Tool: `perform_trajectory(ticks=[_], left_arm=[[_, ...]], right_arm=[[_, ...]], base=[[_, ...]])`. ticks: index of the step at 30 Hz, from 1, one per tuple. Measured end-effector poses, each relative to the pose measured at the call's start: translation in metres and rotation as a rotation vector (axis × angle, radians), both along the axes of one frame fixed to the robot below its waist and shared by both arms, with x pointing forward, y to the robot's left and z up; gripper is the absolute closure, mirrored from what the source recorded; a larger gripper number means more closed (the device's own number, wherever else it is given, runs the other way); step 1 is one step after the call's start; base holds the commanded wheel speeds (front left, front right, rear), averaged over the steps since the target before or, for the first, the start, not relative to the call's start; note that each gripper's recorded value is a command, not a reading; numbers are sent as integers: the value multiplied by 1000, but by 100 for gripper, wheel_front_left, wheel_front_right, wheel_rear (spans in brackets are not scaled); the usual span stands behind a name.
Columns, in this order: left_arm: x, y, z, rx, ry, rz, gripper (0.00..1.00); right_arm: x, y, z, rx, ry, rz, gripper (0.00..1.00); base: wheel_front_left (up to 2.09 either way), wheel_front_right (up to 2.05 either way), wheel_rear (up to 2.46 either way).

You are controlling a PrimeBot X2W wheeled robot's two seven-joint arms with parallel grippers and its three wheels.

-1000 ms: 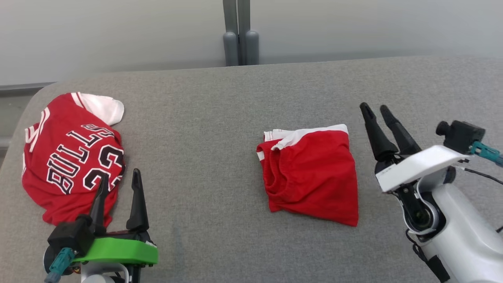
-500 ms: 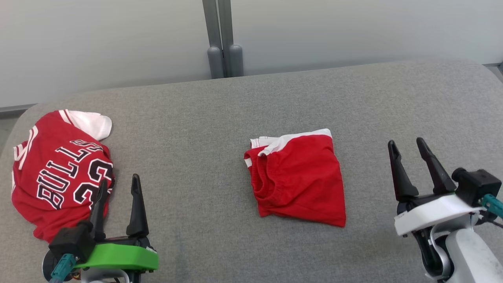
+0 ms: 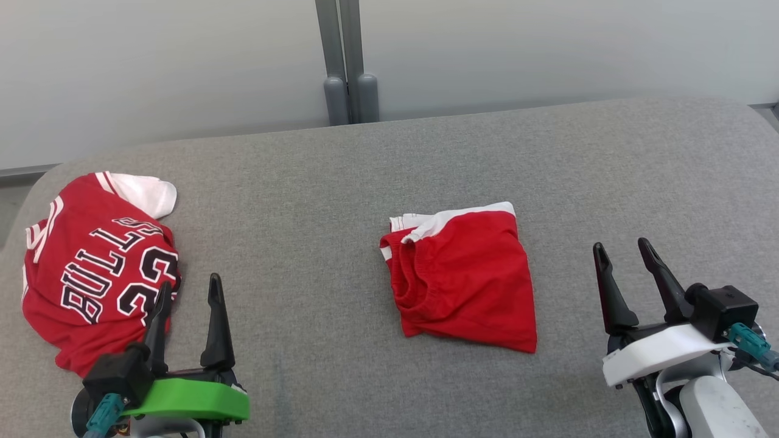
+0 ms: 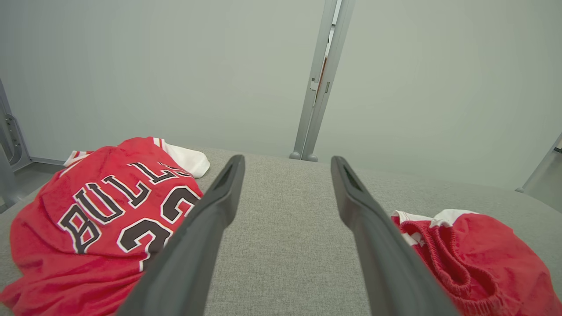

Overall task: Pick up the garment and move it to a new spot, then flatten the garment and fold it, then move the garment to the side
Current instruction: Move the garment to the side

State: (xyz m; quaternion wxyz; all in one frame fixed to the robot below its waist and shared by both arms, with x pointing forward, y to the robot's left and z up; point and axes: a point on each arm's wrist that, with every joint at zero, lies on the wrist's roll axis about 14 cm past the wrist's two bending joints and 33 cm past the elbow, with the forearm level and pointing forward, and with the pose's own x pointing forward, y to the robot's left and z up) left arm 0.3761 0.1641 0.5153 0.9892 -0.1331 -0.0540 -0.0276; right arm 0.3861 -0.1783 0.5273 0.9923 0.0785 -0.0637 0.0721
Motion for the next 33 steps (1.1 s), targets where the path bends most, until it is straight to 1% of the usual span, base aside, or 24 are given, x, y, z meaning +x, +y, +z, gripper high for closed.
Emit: perform_trajectory(ticks=[5,8,12,15,20,25,33], left_arm=[[0,1,0,5,1,2,0],[0,0,-2,7,5,1,0],[-1,1,-4,7,13,2,0],[-2,4,-5,0,15,13,0],[-8,14,-9,0,30,47,0],[-12,30,-9,3,32,99,0],[-18,48,-17,8,58,152,0]], right_arm=[[1,3,-4,-9,13,8,0],[7,11,-13,-15,50,28,0],[29,28,-27,-13,165,76,0],[43,38,-38,-40,244,111,0],[61,43,-53,-44,353,122,0],[63,46,-93,-18,523,115,0],[58,74,-131,69,679,159,0]], base=[[0,0,0],[0,0,0],[0,0,0],[0,0,0],[0,0,0],[0,0,0],[0,0,0]])
